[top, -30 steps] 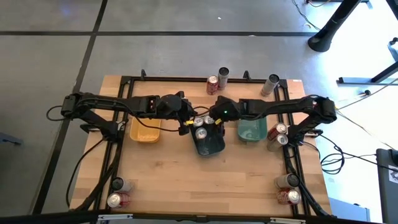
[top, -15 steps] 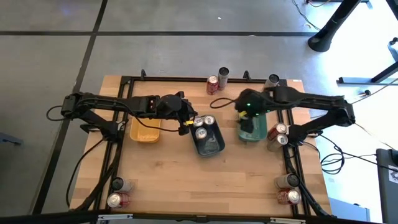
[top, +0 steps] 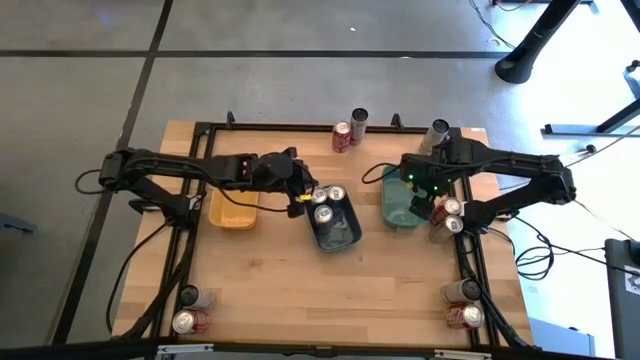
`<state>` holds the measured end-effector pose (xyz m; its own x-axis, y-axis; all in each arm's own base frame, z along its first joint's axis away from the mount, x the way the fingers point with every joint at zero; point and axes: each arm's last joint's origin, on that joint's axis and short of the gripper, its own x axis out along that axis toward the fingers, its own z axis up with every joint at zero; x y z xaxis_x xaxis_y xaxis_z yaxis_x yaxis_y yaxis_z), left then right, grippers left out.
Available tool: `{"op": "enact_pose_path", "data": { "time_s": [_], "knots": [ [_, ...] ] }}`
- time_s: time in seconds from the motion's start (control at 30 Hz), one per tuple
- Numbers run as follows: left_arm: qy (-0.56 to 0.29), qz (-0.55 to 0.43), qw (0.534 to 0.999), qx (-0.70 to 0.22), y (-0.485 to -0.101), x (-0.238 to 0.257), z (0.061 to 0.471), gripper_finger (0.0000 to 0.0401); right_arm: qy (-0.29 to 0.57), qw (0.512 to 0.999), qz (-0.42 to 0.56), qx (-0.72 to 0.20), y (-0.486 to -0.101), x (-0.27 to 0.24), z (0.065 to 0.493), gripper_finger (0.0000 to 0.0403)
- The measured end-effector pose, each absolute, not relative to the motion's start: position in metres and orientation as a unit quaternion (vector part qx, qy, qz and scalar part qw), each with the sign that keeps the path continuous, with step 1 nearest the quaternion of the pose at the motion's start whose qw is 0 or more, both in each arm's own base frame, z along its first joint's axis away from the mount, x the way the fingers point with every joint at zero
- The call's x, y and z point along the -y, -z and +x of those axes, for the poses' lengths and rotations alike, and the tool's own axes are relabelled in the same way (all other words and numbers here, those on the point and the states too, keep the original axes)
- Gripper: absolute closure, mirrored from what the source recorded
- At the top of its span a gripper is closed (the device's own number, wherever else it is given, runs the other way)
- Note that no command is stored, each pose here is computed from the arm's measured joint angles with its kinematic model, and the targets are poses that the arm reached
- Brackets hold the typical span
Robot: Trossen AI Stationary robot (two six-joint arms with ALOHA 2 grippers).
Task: Sort soda cans
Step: Put the blue soda can into blue bin
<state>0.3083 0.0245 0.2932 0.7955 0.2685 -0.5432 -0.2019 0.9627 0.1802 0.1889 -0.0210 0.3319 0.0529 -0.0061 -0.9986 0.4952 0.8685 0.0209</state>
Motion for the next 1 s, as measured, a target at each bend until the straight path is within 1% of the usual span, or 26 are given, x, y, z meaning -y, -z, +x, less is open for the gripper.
{"op": "enact_pose_path", "data": {
  "time_s": [0.1,0.23,0.4,0.63,0.77,1.0],
  "knots": [
    [-0.124,0.057,0.944,-0.301,-0.289,-0.025,0.311,0.0386,0.157,0.689,0.188,-0.682,-0.323,0.015,0.185,0.0079],
    [-0.122,0.058,0.941,-0.309,-0.285,-0.024,0.313,0.0386,0.134,0.679,0.166,-0.702,-0.31,0.004,0.177,0.0079],
    [-0.115,0.066,0.941,-0.313,-0.285,-0.021,0.313,0.0386,0.125,0.683,0.154,-0.703,-0.305,-0.009,0.161,0.0079],
    [-0.109,0.068,0.938,-0.322,-0.283,-0.018,0.312,0.0386,0.148,0.692,0.178,-0.684,-0.3,-0.018,0.13,0.0079],
    [-0.108,0.069,0.938,-0.322,-0.283,-0.017,0.312,0.0386,0.167,0.684,0.194,-0.683,-0.29,-0.019,0.116,0.0079],
    [-0.108,0.07,0.938,-0.321,-0.283,-0.017,0.312,0.0386,0.193,0.661,0.206,-0.695,-0.27,-0.018,0.104,0.0079]
  ]
}}
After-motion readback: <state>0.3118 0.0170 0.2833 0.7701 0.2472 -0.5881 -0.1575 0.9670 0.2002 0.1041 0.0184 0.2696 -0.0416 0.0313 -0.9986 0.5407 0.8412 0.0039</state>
